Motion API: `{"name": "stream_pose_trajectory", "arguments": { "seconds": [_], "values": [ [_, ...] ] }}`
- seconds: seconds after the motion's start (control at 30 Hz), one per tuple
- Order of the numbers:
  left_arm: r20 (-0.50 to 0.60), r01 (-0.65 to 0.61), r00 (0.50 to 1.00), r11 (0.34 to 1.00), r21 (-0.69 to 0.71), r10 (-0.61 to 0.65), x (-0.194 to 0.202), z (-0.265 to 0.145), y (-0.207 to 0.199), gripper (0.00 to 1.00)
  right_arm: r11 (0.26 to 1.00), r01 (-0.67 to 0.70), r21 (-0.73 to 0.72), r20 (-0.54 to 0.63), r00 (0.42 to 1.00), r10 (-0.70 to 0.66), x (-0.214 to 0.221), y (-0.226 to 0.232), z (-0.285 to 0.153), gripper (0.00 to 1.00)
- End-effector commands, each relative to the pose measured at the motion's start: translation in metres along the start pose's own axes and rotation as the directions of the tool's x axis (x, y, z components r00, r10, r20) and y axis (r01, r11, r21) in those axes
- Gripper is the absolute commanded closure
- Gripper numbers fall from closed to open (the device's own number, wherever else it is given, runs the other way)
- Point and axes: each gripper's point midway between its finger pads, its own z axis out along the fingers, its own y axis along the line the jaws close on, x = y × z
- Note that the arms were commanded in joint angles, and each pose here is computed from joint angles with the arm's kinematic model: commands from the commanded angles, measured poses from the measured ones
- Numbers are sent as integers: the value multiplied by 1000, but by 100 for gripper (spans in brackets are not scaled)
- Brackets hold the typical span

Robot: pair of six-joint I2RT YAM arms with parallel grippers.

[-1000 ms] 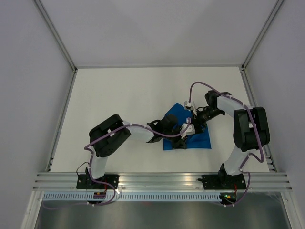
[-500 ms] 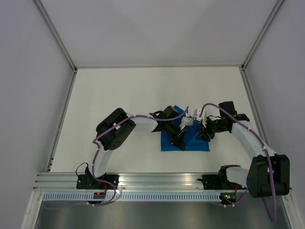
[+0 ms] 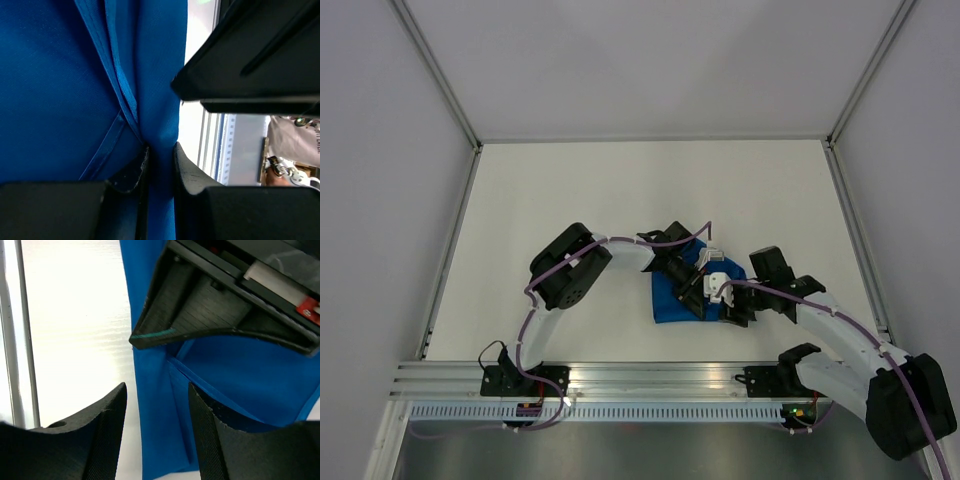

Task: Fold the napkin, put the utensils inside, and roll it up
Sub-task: Roll the napkin with the utensil

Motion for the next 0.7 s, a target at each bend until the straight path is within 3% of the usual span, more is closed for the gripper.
{"name": "stream_pose_trajectory", "arguments": {
  "seconds": [0.0, 0.33, 0.6, 0.67],
  "values": [
    [-78, 176, 979, 973, -152, -189, 46, 9, 40, 98, 999, 34, 22, -3, 999, -34, -2, -5, 10, 42],
    [-64, 186, 978, 969, -160, -199, 46, 11, 45, 98, 996, 90, -5, -27, 996, -90, 3, 13, 28, 43],
    [-57, 179, 980, 972, -154, -190, 44, 10, 43, 98, 994, 110, 5, -46, 993, -110, 4, 15, 38, 55],
    [-46, 170, 983, 974, -150, -179, 40, 9, 40, 91, 994, 106, 7, -56, 993, -105, 8, 15, 40, 59]
  ]
}}
